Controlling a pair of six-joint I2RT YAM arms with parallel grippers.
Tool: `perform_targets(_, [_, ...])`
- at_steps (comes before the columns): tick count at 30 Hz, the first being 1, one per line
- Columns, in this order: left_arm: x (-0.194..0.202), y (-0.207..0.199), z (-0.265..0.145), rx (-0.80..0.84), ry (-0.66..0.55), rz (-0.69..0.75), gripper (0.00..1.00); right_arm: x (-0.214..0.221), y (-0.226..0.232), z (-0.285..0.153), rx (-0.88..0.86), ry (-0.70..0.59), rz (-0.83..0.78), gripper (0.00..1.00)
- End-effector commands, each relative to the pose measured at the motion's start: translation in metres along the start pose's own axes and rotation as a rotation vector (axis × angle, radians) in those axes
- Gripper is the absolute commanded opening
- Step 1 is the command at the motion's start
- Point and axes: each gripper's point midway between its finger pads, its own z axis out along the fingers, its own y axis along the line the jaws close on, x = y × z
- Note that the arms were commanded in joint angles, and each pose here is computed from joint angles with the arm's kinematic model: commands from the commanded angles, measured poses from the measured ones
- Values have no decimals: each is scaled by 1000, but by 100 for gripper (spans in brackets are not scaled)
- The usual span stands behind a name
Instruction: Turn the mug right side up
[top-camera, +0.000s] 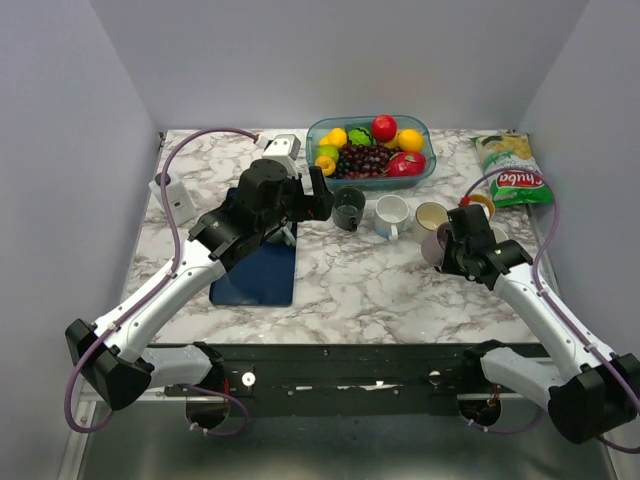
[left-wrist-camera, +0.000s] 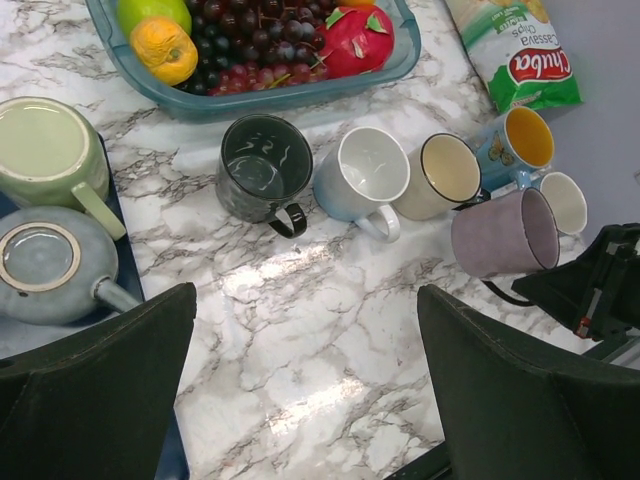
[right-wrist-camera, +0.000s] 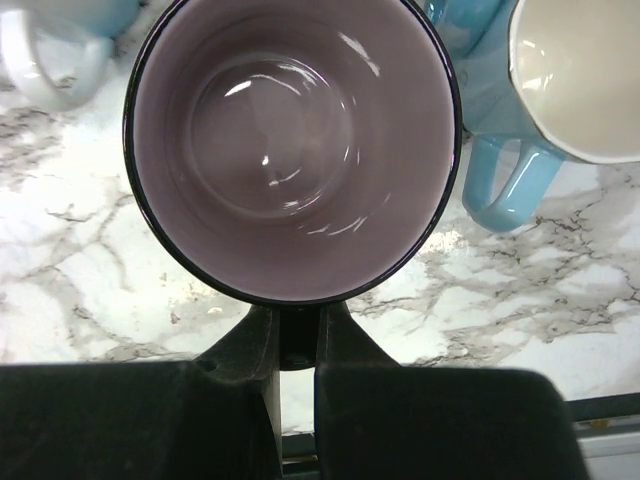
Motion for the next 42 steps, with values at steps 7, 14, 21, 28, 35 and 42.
perform_targets(7, [-6, -2, 3, -7, -9, 12, 99, 9, -4, 27, 64, 6, 47, 1])
perform_targets(14, [0, 3, 4, -27, 6, 10, 99, 21, -5, 43, 100, 59, 40, 1])
perform_targets(21, [5, 8, 6, -45, 17, 12, 99, 20, -14, 55, 174, 61, 29, 1])
perform_targets(28, [7, 12, 6, -67, 19, 10, 99, 20, -13, 56, 182, 80, 23, 42])
perform_targets(35, [11, 27, 9, -142, 12, 7, 99, 15, -3, 44, 96, 61, 18, 60])
perform_targets(42, [24, 50, 11, -266, 49, -13, 99, -11, 7, 17, 32, 1, 44, 72])
